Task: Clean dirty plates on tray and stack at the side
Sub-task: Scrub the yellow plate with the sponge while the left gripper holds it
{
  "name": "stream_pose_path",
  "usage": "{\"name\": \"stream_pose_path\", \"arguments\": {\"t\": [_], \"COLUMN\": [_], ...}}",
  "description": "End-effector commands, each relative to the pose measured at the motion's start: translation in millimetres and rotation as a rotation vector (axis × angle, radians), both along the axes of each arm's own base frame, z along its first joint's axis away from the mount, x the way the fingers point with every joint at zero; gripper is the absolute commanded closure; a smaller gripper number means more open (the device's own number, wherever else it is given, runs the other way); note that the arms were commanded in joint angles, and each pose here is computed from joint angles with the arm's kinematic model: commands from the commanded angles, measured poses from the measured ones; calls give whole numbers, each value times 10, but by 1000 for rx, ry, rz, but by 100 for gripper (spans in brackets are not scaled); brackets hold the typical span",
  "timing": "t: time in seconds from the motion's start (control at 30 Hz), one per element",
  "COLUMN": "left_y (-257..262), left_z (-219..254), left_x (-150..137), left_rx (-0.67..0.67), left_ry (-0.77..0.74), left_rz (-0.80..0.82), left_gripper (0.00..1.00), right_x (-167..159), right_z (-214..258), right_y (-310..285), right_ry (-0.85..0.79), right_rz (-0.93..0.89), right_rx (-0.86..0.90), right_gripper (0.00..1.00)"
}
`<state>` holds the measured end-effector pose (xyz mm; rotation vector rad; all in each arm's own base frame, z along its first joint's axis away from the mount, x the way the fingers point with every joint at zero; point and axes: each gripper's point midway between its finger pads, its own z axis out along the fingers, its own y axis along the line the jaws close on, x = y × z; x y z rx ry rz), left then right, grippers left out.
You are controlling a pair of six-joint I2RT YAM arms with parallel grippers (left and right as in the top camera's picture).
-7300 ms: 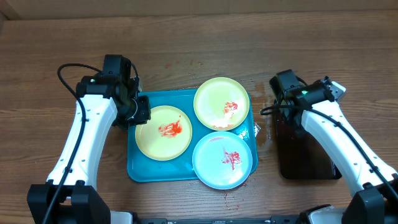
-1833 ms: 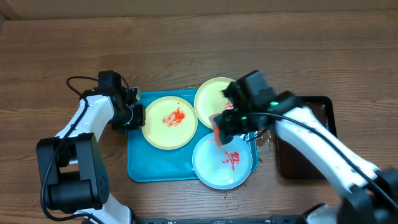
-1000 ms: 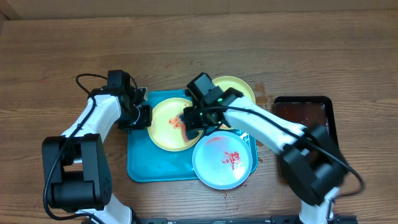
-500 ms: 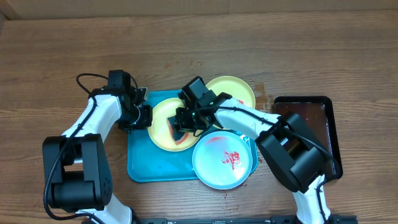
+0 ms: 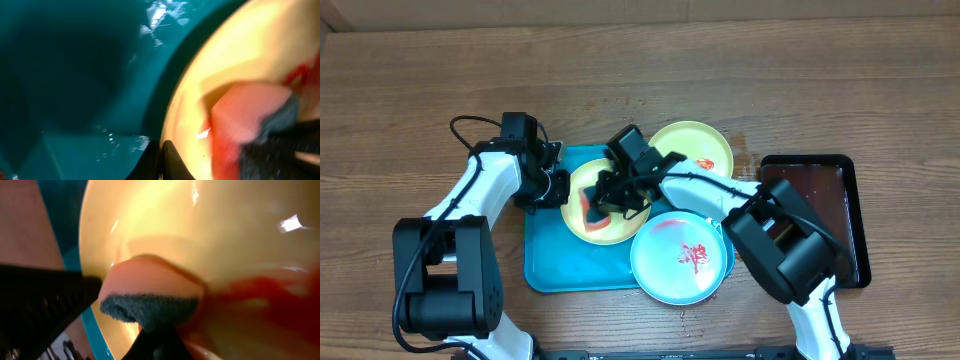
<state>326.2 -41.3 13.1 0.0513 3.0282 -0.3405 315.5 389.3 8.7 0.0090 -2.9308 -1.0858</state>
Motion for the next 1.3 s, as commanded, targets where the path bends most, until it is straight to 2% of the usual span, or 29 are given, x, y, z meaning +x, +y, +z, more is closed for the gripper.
{"name": "stream_pose_path", "arguments": {"t": [0.0, 0.17, 0.33, 0.57, 0.8, 1.03, 1.27], "left_y": [-102, -94, -14, -10, 164, 263, 256], "left_z": [-68, -70, -88, -89, -118, -125, -124], "left_x": [-101, -101, -98, -99, -180, -253, -280], "left_rx": [-26, -21, 26, 28, 129, 184, 181], "left_ry": [40, 40, 40, 40, 75, 108, 119], "left_rz": [-28, -28, -21, -20, -11, 20, 17], "left_gripper": [96, 96, 96, 96, 96, 96, 96], "right_x": [446, 549, 416, -4, -258, -259, 0], "right_z": [-345, -448, -489, -476, -352, -236, -231], "right_y": [-606, -998, -1040, -696, -325, -121, -114], "right_ry": [-63, -73, -48, -40, -120, -271, -267], "right_rz": [-180, -213, -167, -2, 165, 360, 201], "right_rx": [-220, -340, -378, -378, -369, -337, -319], "right_gripper": [96, 96, 96, 96, 96, 96, 96]}}
